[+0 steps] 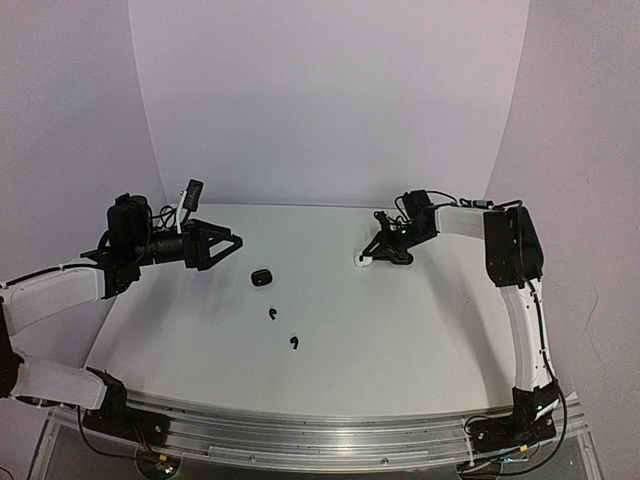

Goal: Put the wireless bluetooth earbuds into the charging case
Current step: Place the charging case with the earbuds at the center of the board.

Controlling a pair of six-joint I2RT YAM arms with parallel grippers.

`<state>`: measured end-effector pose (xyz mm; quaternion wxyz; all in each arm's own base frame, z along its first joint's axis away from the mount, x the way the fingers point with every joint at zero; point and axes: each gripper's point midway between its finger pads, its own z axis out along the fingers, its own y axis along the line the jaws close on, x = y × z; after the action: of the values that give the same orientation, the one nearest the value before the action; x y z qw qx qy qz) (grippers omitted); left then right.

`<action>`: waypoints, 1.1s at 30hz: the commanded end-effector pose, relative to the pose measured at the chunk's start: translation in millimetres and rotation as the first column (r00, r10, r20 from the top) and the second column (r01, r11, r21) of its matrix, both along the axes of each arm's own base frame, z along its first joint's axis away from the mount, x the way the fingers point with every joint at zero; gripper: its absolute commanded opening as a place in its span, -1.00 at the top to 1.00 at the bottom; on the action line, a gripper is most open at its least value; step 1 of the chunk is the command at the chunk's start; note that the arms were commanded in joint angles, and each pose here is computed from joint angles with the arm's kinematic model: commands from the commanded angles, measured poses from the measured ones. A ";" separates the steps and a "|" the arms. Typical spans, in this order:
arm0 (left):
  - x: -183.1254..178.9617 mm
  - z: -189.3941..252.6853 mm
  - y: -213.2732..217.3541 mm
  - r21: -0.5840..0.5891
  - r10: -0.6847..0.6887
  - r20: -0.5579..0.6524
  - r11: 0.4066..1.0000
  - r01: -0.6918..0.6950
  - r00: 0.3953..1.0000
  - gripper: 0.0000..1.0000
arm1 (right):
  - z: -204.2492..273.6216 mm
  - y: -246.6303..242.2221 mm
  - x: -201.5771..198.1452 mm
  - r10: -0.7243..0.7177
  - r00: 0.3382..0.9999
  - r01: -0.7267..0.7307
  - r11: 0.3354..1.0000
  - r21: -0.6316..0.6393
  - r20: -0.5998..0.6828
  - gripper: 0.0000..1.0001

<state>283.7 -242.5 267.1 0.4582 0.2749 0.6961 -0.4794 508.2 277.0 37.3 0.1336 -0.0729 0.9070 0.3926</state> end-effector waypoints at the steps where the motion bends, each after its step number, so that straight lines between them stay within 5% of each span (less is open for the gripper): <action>1: 4.8 18.2 -1.1 -0.011 -0.001 0.064 1.000 0.002 0.998 -0.99 | 2.3 1.1 8.4 0.015 1.000 -0.015 1.000 0.020 0.012 0.89; 10: 4.6 19.4 0.1 -0.010 0.008 0.070 1.000 -0.007 0.997 -0.99 | -14.4 -7.7 15.3 -0.017 1.000 0.018 0.999 -0.049 0.009 0.32; 33: 6.6 11.5 0.5 0.023 0.009 0.097 1.000 -0.011 0.995 -0.99 | 33.9 -11.7 36.7 -0.050 0.989 0.062 0.995 -0.082 0.141 -0.10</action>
<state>284.2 -242.6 266.8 0.4624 0.2807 0.6941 -0.4750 533.7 261.7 28.8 0.1645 -0.0657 0.9244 0.3377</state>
